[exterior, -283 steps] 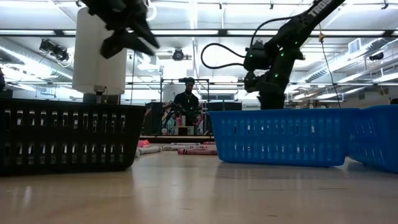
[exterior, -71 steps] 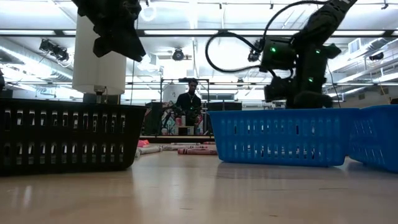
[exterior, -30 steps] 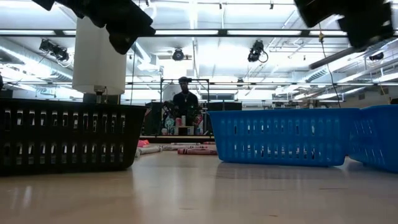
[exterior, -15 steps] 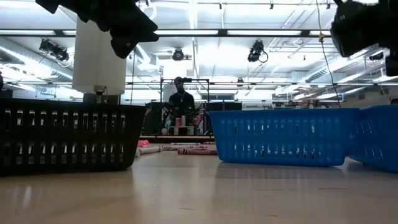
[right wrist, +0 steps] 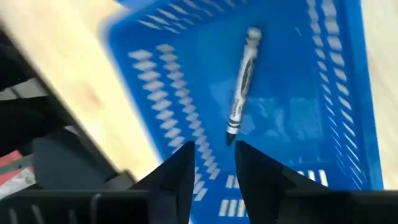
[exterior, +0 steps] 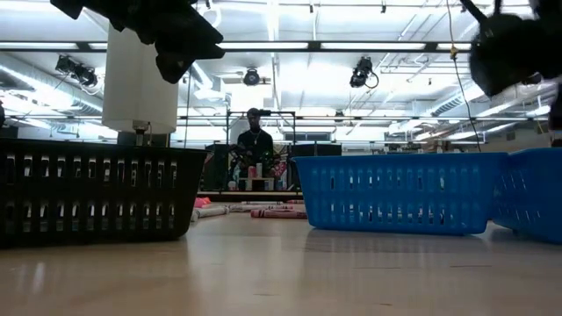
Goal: Sort crayons
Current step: Put the black crayon into the right blue bin
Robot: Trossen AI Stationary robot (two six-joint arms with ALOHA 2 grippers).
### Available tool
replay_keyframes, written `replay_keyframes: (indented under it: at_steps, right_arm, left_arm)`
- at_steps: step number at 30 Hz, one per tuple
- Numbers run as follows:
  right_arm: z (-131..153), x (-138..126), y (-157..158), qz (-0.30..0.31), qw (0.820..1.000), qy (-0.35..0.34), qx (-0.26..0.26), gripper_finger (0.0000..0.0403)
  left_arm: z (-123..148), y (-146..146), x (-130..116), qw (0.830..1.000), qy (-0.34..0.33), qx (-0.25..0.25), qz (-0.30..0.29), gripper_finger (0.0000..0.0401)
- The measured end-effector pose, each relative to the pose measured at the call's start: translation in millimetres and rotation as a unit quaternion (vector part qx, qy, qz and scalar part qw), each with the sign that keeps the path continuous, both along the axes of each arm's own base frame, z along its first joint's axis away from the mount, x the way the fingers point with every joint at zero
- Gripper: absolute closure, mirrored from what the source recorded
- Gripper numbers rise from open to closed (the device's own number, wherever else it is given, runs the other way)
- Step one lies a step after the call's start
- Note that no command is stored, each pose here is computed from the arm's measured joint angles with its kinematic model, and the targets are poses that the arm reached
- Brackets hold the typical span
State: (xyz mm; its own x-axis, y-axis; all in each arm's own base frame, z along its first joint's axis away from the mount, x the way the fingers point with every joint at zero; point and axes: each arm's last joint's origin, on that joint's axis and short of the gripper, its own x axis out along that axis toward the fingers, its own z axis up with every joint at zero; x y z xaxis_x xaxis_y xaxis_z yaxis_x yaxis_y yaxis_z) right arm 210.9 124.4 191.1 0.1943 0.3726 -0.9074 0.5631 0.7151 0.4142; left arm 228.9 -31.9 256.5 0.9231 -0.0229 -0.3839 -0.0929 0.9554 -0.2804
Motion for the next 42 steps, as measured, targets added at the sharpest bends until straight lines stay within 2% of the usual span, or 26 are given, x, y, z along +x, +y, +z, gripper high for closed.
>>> replay_keyframes:
  at_steps: [3, 6, 8, 11, 18, 23, 28, 36, 42]
  right_arm:
    - [22.4, 10.7, -3.9, 0.007, 0.999, -0.034, -0.037, 0.0279]
    - [39.5, 18.3, -14.2, 0.001, 0.992, -0.064, -0.113, 0.0280]
    - [46.6, 24.6, -22.1, -0.009, 0.985, -0.088, -0.150, 0.0280]
    - [47.4, 31.6, -37.7, -0.013, 0.979, -0.098, -0.178, 0.0280]
    - [28.3, 40.6, -80.7, 0.029, 0.968, -0.111, -0.224, 0.0277]
    - [10.5, 43.6, -111.3, 0.110, 0.949, -0.146, -0.256, 0.0260]
    - [-11.9, 43.0, -132.7, 0.158, 0.924, -0.205, -0.280, 0.0234]
    - [-40.1, 32.6, -145.6, 0.189, 0.889, -0.254, -0.331, 0.0222]
    - [-54.3, 25.1, -146.0, 0.177, 0.871, -0.296, -0.349, 0.0228]
  left_arm:
    - [0.0, 0.0, 0.0, 1.000, 0.000, 0.001, 0.000, 0.0287]
    - [0.0, 0.0, 0.0, 1.000, 0.000, 0.001, 0.000, 0.0287]
    - [0.0, 0.0, 0.0, 1.000, 0.000, 0.001, 0.000, 0.0287]
    - [-0.1, -0.1, 0.0, 1.000, 0.000, 0.001, -0.001, 0.0287]
    - [-0.7, 1.0, 0.8, 1.000, 0.000, 0.009, 0.018, 0.0287]
    - [-0.4, 5.0, 0.6, 0.995, -0.007, -0.013, 0.103, 0.0287]
    - [-0.2, 7.9, 0.2, 0.984, -0.019, -0.050, 0.171, 0.0287]
    - [0.0, 8.5, 0.0, 0.967, -0.033, -0.133, 0.214, 0.0287]
    - [2.9, 9.1, 0.9, 0.956, -0.056, -0.168, 0.235, 0.0287]
